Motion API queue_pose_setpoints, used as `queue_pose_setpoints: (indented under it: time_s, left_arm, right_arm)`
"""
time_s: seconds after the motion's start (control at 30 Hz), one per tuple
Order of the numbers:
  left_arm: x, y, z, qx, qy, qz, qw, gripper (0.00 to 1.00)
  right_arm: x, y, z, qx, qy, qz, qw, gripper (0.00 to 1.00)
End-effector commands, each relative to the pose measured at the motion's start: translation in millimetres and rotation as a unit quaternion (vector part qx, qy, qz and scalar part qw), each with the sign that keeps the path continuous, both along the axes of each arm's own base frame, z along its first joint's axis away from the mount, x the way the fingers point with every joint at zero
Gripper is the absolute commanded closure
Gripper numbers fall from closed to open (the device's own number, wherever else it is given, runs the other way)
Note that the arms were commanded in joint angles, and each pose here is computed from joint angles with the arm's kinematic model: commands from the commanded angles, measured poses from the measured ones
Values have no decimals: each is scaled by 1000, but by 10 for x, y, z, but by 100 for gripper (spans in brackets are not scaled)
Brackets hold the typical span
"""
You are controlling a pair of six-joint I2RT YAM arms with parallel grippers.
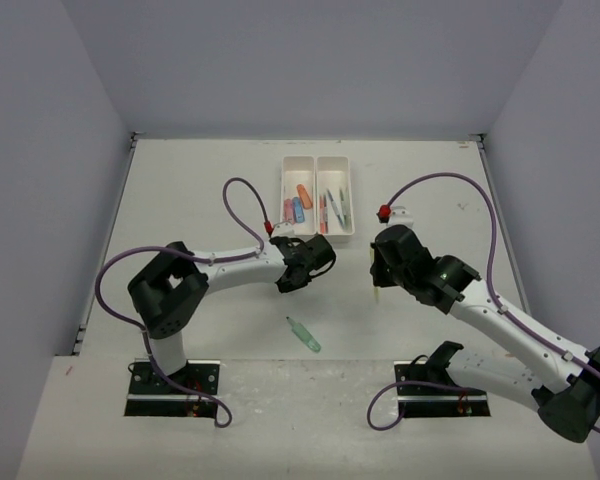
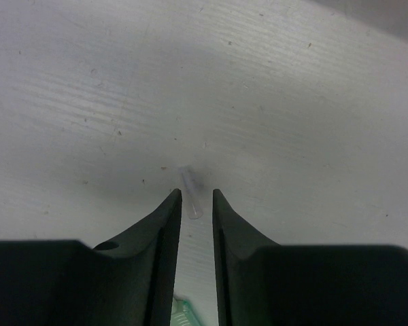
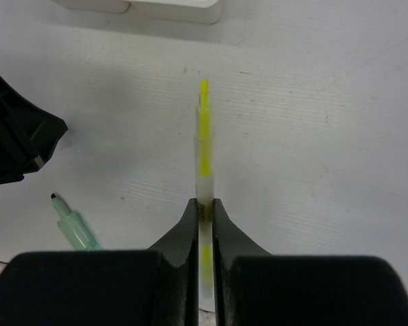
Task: Sort the stationery into containers
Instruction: Close the pen cap on the pen.
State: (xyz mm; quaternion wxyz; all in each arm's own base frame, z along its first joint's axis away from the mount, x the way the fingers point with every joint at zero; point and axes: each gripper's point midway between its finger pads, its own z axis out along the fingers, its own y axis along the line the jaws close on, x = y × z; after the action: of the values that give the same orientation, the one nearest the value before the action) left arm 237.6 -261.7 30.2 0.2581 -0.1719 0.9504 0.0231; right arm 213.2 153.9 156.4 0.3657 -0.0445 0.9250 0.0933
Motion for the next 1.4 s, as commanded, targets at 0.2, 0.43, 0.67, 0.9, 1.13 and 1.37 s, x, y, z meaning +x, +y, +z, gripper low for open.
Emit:
queue_pose_setpoints:
  time_s: [0.2,0.43,0.67,0.9,1.13,1.37]
  left_arm:
    - [-26,40,-140,-13,1,15,1000,78]
    - [-82,5,-278,-21,20,6,1000,95]
    - [61,-25,97,-55,-40,-16,998,100]
    - [168,-441,1617,-266,-282,-202,900,100]
    - [-307,-327,2765,-410,-474,-296,721,100]
    - [-461,-364,2888,-450,-486,-316,680,100]
  right_arm:
    - [14,17,20,-1,-4,7,1000,100]
    - [18,64,38,7,-6,16,1000,100]
    - [-238,779,274,181,-26,180,967,100]
    - [-793,1344,568,402,-18,334,853,100]
    - [-962,1513,1091,472,-59,382,792,100]
    - [-903,1467,1319,472,-113,349,802,100]
